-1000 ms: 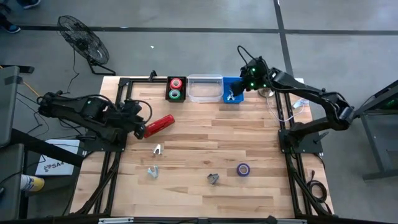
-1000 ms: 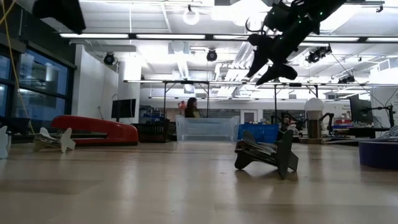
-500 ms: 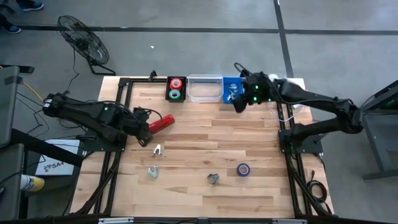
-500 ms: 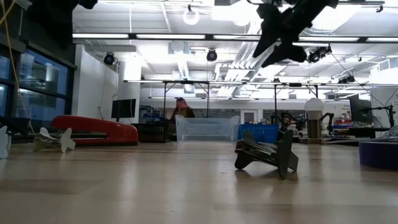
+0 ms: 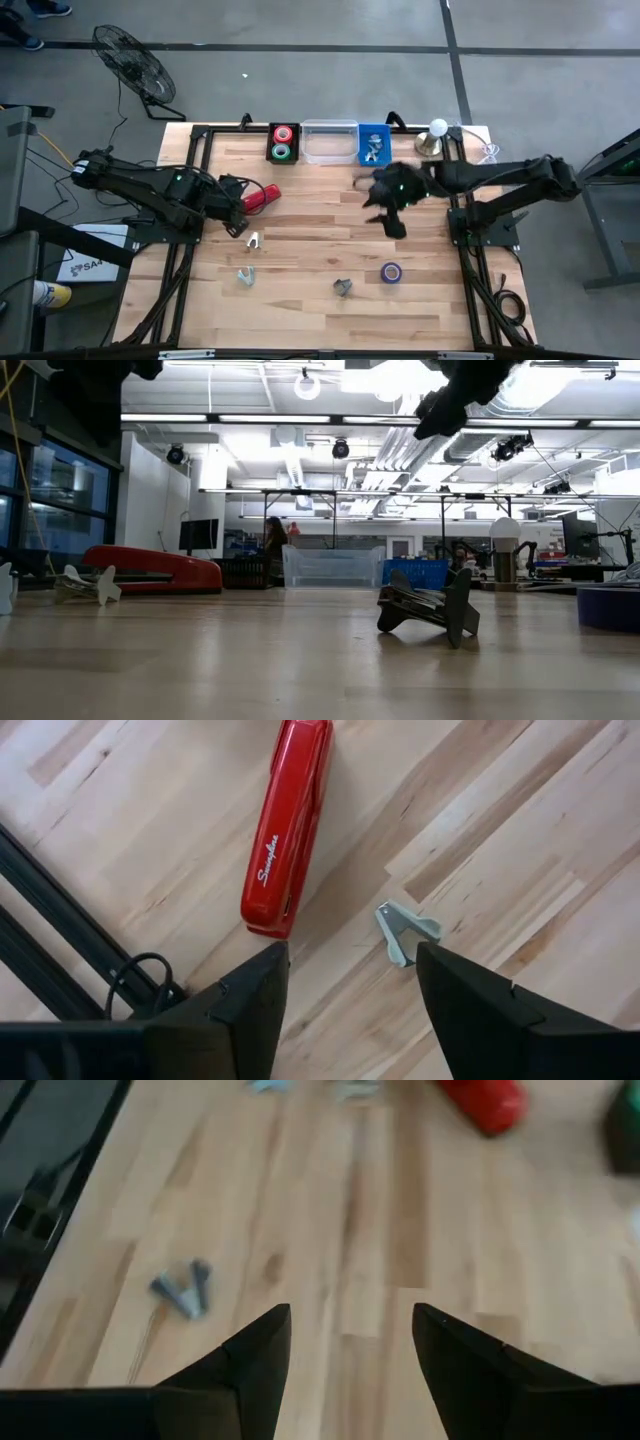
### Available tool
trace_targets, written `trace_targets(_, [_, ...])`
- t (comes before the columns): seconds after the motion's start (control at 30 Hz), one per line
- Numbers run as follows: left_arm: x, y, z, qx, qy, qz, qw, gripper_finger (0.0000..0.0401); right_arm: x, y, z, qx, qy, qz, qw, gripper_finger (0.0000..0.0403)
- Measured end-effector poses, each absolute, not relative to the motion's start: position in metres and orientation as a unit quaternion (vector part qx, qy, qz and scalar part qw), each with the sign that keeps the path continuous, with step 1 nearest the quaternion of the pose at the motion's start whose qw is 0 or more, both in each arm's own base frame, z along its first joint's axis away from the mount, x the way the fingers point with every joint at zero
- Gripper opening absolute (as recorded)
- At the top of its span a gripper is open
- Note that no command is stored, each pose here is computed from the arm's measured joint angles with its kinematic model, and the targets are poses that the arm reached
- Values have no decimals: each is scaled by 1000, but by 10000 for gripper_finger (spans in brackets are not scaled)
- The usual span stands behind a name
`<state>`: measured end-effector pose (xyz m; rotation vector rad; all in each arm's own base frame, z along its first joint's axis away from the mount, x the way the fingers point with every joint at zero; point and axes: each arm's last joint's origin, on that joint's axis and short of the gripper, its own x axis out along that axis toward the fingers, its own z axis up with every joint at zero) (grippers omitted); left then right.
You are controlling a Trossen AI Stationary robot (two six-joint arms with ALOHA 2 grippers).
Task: Pick and place Stapler, Stapler remover, tape
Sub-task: Put the black staple remover into the blue bin
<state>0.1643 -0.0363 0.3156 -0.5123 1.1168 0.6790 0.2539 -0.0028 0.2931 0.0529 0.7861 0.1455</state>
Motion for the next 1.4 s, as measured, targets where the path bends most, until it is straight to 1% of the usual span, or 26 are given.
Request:
trace_targets(0.13, [164,-36,316,-245,511,317,761,217,264,20,280,-23,402,123,907,202])
trace_targets(0.3, [164,-36,316,-248,510,319,759,217,278,40,257,-45,437,146,886,213])
trace_targets(0.5, [164,-36,316,-254,508,322,757,217,298,59,229,-58,455,173,871,256])
trace_targets(0.6, [164,-36,316,-259,506,326,755,217,305,70,212,-79,465,213,856,278])
trace_targets(0.7, [164,-36,316,-260,506,326,755,217,311,83,195,-104,472,247,840,290])
trace_targets(0.83, [164,-36,316,-260,506,326,755,217,315,100,178,-139,469,271,829,291])
trace_targets(1.03, [164,-36,316,-260,506,326,755,217,323,122,164,-165,440,273,840,292])
trace_targets(1.4, [164,-36,315,-250,511,320,758,217,335,133,141,-175,422,264,850,292])
